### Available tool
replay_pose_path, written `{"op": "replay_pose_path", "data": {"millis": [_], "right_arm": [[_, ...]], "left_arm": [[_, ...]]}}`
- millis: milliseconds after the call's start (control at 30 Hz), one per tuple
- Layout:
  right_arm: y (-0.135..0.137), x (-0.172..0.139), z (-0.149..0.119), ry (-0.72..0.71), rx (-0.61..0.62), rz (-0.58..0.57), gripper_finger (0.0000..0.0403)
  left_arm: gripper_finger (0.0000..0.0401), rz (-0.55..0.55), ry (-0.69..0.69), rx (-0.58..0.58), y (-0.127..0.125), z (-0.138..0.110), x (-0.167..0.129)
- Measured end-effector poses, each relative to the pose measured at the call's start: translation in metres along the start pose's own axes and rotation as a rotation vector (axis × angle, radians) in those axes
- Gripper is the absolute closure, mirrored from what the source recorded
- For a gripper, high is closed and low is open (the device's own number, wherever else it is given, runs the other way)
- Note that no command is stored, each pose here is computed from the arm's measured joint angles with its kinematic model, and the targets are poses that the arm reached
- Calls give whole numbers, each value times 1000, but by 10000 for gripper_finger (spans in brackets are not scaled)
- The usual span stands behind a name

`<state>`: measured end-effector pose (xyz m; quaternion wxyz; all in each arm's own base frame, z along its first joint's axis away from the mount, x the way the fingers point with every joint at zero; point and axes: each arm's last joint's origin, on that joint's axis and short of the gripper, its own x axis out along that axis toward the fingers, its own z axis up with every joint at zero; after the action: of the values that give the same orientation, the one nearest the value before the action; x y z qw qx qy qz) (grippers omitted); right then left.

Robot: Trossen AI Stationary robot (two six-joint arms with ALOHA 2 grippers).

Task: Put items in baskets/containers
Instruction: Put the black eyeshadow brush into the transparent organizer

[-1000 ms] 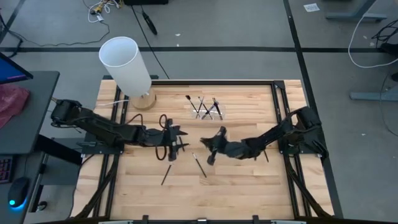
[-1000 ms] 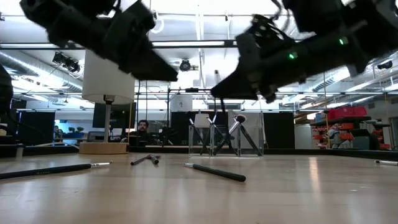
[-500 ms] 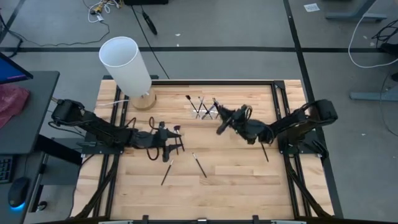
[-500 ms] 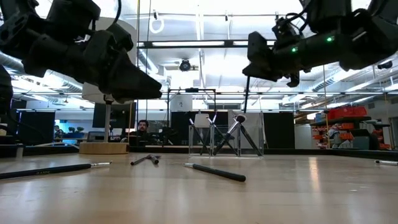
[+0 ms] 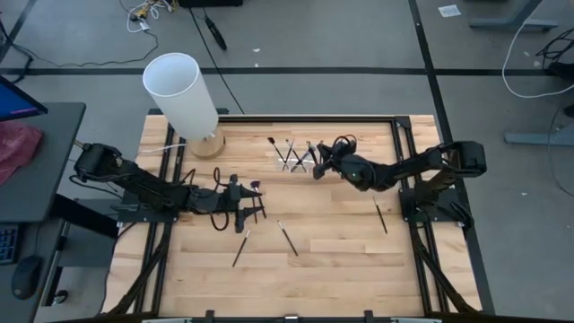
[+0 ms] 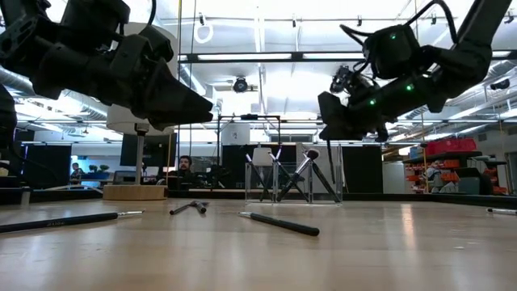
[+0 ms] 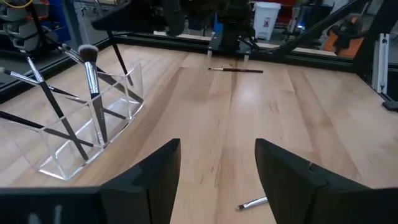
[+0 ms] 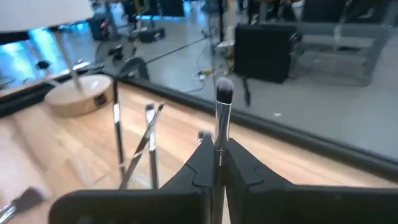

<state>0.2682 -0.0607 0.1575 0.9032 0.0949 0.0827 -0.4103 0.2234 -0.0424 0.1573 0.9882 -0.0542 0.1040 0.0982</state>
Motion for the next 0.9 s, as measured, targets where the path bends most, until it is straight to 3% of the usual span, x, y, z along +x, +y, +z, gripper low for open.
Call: {"op": "replay_pose_path", "data": {"millis": [233,500,900], "right_arm": [[-11,6,-12,157,56,39,390],[-15,9,-12,186,72,57,381],[-17,10,-13,197,64,46,306]], "left_arm": [[192,17,-4,0,1,0,0],[192,32,-7,-4,1,0,0],[192,33,-7,-5,1,0,0]]}}
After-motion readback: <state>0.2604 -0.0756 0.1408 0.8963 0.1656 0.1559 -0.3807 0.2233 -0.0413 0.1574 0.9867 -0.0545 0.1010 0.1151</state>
